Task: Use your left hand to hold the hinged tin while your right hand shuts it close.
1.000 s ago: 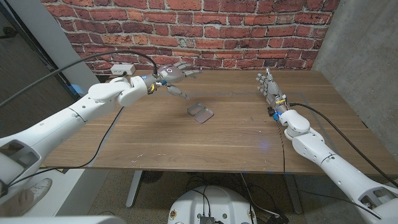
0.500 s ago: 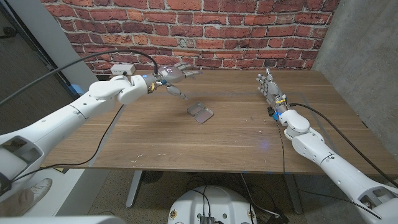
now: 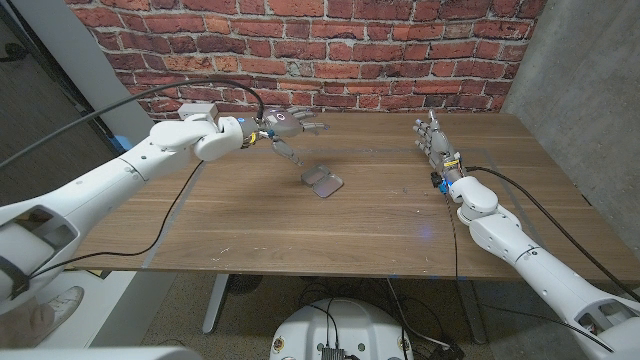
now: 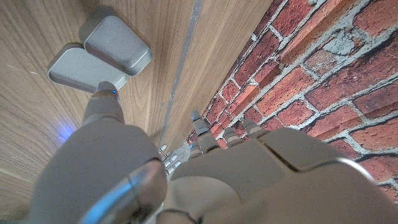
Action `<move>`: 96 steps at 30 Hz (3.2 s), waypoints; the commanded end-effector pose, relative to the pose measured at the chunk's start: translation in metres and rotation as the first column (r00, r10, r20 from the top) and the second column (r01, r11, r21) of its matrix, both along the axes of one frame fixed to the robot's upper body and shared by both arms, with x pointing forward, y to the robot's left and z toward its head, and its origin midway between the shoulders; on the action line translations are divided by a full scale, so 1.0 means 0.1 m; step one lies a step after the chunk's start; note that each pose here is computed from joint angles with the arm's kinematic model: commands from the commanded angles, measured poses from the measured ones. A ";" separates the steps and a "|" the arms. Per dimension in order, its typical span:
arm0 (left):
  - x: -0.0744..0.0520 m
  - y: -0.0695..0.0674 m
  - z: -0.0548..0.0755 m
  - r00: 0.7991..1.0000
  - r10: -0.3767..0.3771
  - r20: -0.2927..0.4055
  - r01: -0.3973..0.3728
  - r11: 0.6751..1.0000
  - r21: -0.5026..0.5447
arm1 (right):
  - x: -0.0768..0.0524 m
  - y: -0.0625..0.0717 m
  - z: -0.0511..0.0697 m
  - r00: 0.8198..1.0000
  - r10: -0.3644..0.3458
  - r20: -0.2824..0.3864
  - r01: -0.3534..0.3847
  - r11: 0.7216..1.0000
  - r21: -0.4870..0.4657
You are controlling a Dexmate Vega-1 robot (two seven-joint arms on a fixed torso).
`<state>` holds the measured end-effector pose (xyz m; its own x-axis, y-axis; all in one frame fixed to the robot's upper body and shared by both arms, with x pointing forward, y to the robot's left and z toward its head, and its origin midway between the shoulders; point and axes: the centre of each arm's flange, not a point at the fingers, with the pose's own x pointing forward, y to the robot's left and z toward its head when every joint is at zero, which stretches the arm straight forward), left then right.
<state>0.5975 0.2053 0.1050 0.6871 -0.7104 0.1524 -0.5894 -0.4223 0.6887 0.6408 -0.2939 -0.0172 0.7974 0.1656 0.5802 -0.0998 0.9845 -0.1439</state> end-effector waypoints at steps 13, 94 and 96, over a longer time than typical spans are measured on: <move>0.17 -0.07 -0.01 0.999 0.005 -0.049 -0.002 0.997 0.079 | -0.03 -0.05 -0.05 1.000 -0.008 -0.004 0.008 1.000 0.018; 0.57 -0.14 -0.09 0.970 0.067 -0.233 -0.013 0.974 0.227 | -0.24 -0.06 -0.09 0.994 -0.091 0.060 0.090 0.996 0.027; 0.59 -0.12 -0.09 0.972 0.074 -0.223 -0.021 0.973 0.231 | -0.24 -0.06 -0.09 0.994 -0.094 0.061 0.092 0.995 0.027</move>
